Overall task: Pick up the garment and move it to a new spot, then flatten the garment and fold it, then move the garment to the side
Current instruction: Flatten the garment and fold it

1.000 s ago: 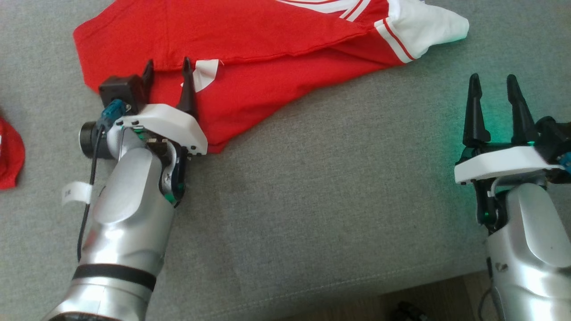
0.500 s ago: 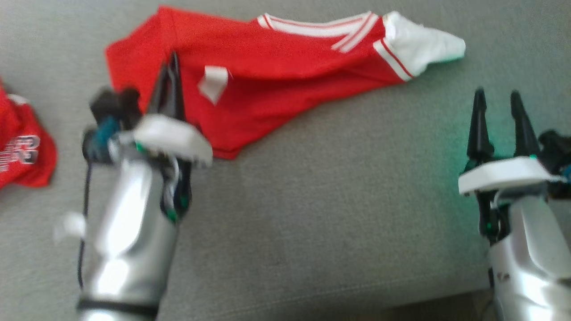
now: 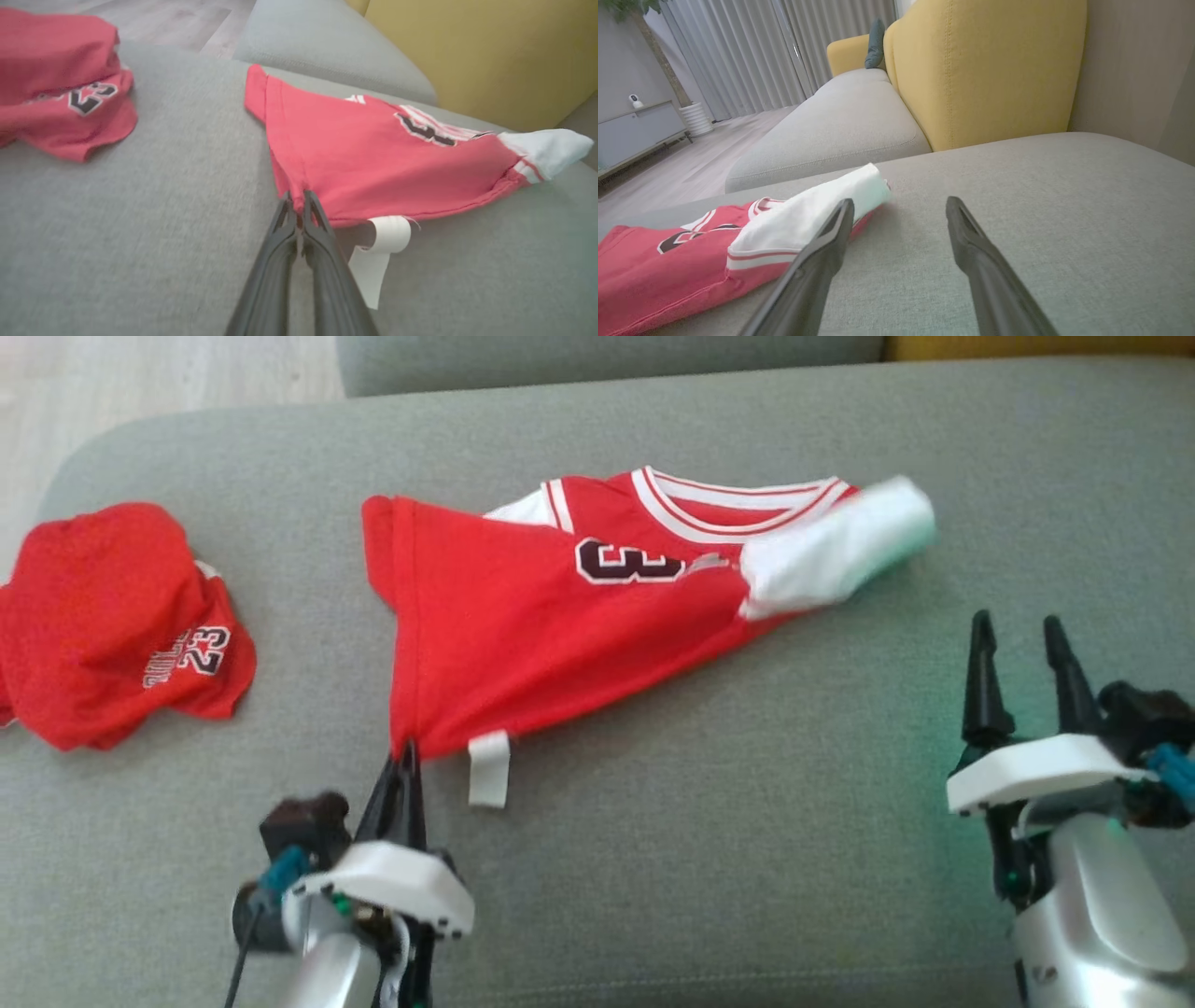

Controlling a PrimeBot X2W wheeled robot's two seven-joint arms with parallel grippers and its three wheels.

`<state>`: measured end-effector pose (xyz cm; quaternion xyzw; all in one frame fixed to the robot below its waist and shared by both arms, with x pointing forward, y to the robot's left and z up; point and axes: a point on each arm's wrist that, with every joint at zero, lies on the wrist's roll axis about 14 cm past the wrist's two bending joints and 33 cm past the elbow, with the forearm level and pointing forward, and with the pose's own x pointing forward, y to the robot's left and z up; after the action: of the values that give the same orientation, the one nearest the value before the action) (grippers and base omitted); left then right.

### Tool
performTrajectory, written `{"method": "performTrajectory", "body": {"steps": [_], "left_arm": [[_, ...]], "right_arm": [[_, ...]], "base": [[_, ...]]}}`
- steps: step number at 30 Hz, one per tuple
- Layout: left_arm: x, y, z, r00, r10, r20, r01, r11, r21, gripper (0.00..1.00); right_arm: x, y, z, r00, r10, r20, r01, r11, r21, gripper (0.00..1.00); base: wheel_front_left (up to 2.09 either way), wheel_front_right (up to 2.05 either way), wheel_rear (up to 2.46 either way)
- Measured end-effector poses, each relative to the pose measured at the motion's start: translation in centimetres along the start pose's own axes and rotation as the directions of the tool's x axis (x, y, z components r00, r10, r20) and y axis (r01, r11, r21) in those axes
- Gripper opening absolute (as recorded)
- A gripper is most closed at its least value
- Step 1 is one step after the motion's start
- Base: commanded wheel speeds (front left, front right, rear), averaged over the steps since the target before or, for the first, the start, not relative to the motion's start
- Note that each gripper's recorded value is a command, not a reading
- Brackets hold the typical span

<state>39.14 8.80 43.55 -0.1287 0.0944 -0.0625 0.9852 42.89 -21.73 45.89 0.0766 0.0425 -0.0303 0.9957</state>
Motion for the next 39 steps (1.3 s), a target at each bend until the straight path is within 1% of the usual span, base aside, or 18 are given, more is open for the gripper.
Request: {"method": "performTrajectory", "body": {"steps": [1, 2, 3, 6, 8, 12, 15, 19, 22, 25, 28, 34, 37, 38, 39], "left_arm": [[-0.8, 0.8, -1.2, 0.999, 0.03, -0.037, -0.03, 1.0, -0.002, 0.47], [-1.1, 1.1, -1.7, 0.998, 0.044, -0.052, -0.045, 0.999, -0.005, 0.87], [-1.3, 1.4, -2.1, 0.996, 0.057, -0.066, -0.058, 0.998, -0.01, 1.0], [-1.5, 1.9, -2.8, 0.994, 0.072, -0.087, -0.072, 0.997, -0.005, 1.0], [-1.7, 2.0, -3.0, 0.992, 0.078, -0.095, -0.079, 0.997, -0.005, 1.0], [-1.9, 2.4, -3.6, 0.99, 0.09, -0.11, -0.091, 0.996, -0.005, 1.0], [-2.1, 3.0, -3.8, 0.987, 0.108, -0.117, -0.109, 0.994, -0.005, 1.0], [-2.1, 3.6, -3.7, 0.986, 0.123, -0.114, -0.124, 0.992, -0.004, 1.0], [-1.9, 3.6, -3.4, 0.987, 0.123, -0.106, -0.124, 0.992, -0.004, 1.0], [-1.9, 3.7, -3.4, 0.987, 0.125, -0.106, -0.126, 0.992, -0.004, 1.0], [-1.9, 3.5, -3.3, 0.987, 0.12, -0.103, -0.121, 0.993, -0.004, 1.0], [-1.7, 2.9, -3.3, 0.99, 0.101, -0.102, -0.102, 0.995, -0.004, 1.0], [-1.6, 2.8, -3.3, 0.99, 0.097, -0.102, -0.097, 0.995, -0.003, 1.0], [-1.6, 2.7, -3.3, 0.99, 0.095, -0.101, -0.095, 0.995, 0.001, 1.0], [-1.6, 2.7, -3.2, 0.991, 0.092, -0.1, -0.092, 0.996, 0.005, 1.0]], "right_arm": [[-0.2, 0.5, -0.4, 1.0, 0.015, -0.012, -0.015, 1.0, -0.003, 1.0], [-0.3, 0.8, -0.7, 0.999, 0.025, -0.022, -0.025, 1.0, -0.007, 1.0], [-0.4, 1.2, -1.0, 0.999, 0.036, -0.032, -0.036, 0.999, -0.01, 1.0], [-0.1, 2.4, -1.9, 0.995, 0.076, -0.063, -0.077, 0.997, -0.024, 1.0], [0.8, 3.2, -2.0, 0.991, 0.107, -0.077, -0.111, 0.993, -0.042, 1.0], [4.0, 4.6, -0.3, 0.983, 0.162, -0.083, -0.17, 0.981, -0.097, 1.0], [5.8, 6.3, 0.3, 0.973, 0.212, -0.093, -0.223, 0.966, -0.131, 1.0], [6.3, 7.9, -2.0, 0.954, 0.248, -0.167, -0.272, 0.952, -0.138, 1.0], [6.0, 7.6, -4.2, 0.94, 0.236, -0.247, -0.279, 0.947, -0.157, 1.0], [5.6, 6.9, -5.5, 0.933, 0.215, -0.29, -0.275, 0.943, -0.185, 1.0], [4.8, 6.0, -6.4, 0.932, 0.185, -0.312, -0.248, 0.953, -0.174, 1.0], [2.1, 4.4, -9.4, 0.912, 0.129, -0.39, -0.202, 0.967, -0.154, 1.0], [1.9, 3.8, -9.5, 0.913, 0.109, -0.393, -0.182, 0.971, -0.155, 1.0], [1.9, 3.6, -9.4, 0.915, 0.102, -0.391, -0.175, 0.972, -0.155, 0.95], [1.9, 3.3, -9.4, 0.915, 0.093, -0.391, -0.165, 0.974, -0.154, 0.67]], "base": [[0.0, 0.0, 0.0], [0.0, 0.0, 0.0], [0.0, 0.0, 0.0], [0.0, 0.0, 0.0], [0.0, 0.0, 0.0], [0.0, 0.0, 0.0], [0.0, 0.0, 0.0], [0.0, 0.0, 0.0], [0.0, 0.0, 0.0], [0.0, 0.0, 0.0], [0.0, 0.0, 0.0], [0.0, 0.0, 0.0], [0.0, 0.0, 0.0], [0.0, 0.0, 0.0], [0.0, 0.0, 0.0]]}}
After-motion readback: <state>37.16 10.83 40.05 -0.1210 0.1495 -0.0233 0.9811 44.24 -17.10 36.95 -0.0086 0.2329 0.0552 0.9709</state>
